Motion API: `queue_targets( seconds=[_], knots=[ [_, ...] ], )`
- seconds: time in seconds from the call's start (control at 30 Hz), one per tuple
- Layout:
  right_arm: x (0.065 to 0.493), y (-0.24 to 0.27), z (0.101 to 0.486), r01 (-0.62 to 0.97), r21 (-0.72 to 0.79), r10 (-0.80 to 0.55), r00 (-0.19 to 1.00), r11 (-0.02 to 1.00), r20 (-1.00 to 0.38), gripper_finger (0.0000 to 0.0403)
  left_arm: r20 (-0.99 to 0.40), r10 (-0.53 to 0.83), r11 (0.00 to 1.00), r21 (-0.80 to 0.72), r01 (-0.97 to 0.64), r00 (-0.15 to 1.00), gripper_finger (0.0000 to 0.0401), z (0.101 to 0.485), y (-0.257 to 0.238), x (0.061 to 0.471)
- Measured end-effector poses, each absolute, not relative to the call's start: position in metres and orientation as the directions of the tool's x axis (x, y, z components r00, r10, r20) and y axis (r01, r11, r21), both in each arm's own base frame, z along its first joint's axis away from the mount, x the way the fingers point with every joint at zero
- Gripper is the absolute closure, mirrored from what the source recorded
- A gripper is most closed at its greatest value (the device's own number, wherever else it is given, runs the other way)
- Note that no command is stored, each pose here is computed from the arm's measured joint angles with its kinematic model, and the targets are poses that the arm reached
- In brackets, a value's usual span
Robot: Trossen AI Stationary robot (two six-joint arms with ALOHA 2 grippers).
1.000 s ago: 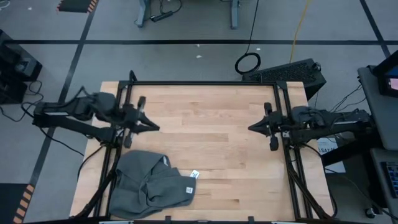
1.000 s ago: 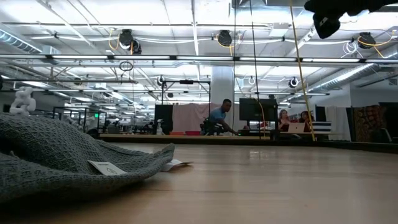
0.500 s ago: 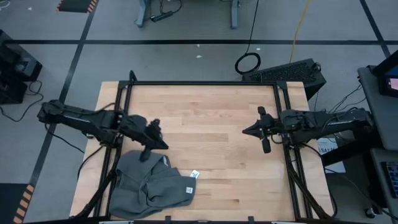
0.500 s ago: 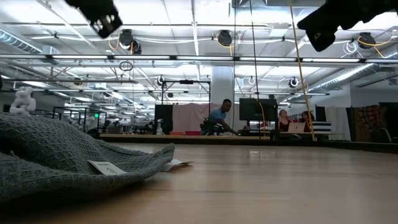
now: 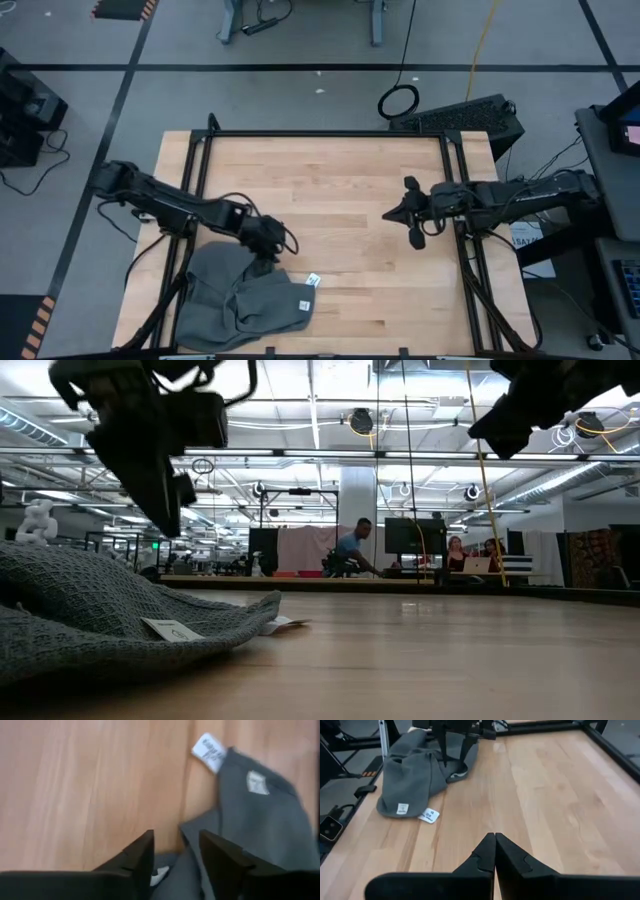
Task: Roll towel
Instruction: Fold the gray towel on the center of table
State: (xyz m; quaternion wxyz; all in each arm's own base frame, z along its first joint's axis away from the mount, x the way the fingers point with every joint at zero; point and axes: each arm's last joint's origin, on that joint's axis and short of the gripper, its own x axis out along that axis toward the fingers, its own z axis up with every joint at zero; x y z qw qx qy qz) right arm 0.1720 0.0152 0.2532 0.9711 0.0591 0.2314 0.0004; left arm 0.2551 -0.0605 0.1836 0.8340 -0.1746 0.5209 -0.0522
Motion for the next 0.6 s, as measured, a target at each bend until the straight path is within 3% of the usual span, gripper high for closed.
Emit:
queue_targets(
  seconds=[0.13, 0.4, 0.6],
  knots=[
    [0.177, 0.016, 0.248, 0.031, 0.113, 0.027, 0.879, 0.993, -0.477, 0.0403, -0.877, -0.266, 0.939, -0.33, -0.099, 0.399, 0.0204, 0.171, -0.065, 0.257],
    [0.189, 0.017, 0.24, 0.024, 0.091, 0.025, 0.864, 0.996, -0.502, 0.0403, -0.902, -0.225, 0.951, -0.285, -0.119, 0.369, 0.0202, 0.163, -0.073, 0.256],
    [0.198, 0.018, 0.235, 0.008, 0.063, 0.025, 0.862, 0.998, -0.506, 0.0403, -0.973, -0.112, 0.959, -0.16, -0.236, 0.202, 0.0202, 0.165, -0.071, 0.242]
  ],
)
